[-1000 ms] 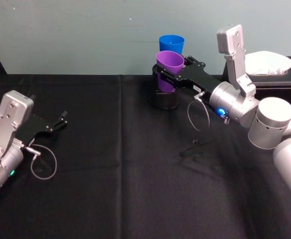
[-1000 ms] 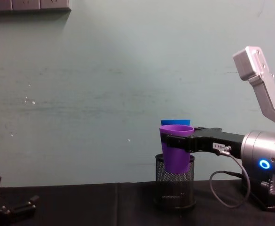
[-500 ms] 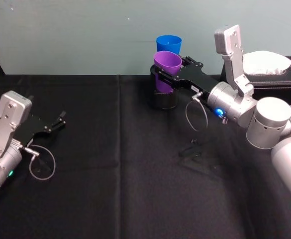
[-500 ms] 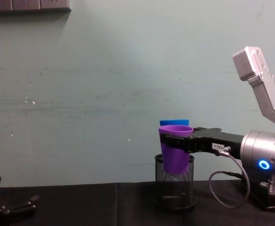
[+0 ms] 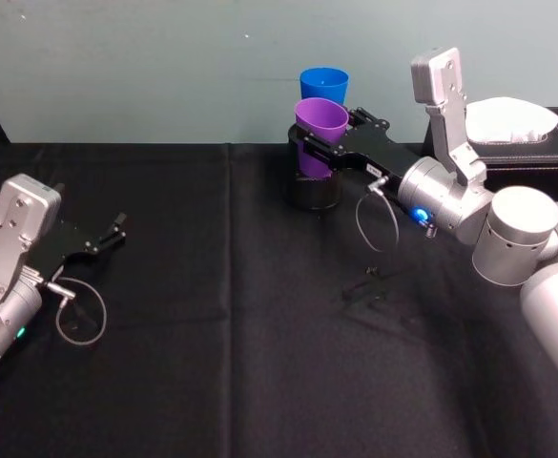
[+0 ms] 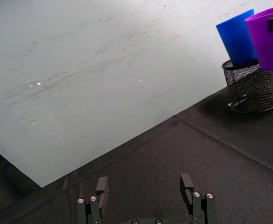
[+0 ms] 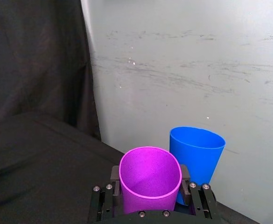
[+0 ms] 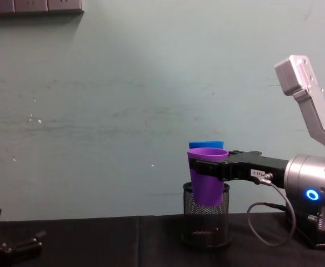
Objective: Pick up one cup with a gripper and tap it against the other cup.
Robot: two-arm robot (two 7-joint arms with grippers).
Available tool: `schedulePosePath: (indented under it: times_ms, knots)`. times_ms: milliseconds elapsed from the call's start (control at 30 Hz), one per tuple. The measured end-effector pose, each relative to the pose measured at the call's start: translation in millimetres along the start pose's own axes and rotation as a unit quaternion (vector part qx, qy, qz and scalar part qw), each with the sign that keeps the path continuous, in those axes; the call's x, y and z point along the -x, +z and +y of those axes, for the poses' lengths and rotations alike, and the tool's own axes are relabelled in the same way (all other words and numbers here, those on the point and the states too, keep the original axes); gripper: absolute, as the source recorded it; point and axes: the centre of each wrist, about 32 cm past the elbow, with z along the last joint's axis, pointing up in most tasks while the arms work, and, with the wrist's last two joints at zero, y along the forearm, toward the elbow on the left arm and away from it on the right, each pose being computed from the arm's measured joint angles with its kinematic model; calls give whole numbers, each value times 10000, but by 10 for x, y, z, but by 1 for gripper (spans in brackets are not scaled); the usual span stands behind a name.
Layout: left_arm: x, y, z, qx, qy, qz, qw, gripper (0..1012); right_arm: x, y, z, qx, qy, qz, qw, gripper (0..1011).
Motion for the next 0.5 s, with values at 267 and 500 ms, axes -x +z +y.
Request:
schedulePosePath:
  times_ms: [267,500]
  knots:
    - [0,0,0,0,0,0,10000,1005,-1,0,-1,1,-1,-1,10000,729]
    - [0,0,0,0,0,0,10000,1004,-1,0,-1,1,-2,-1,10000,729]
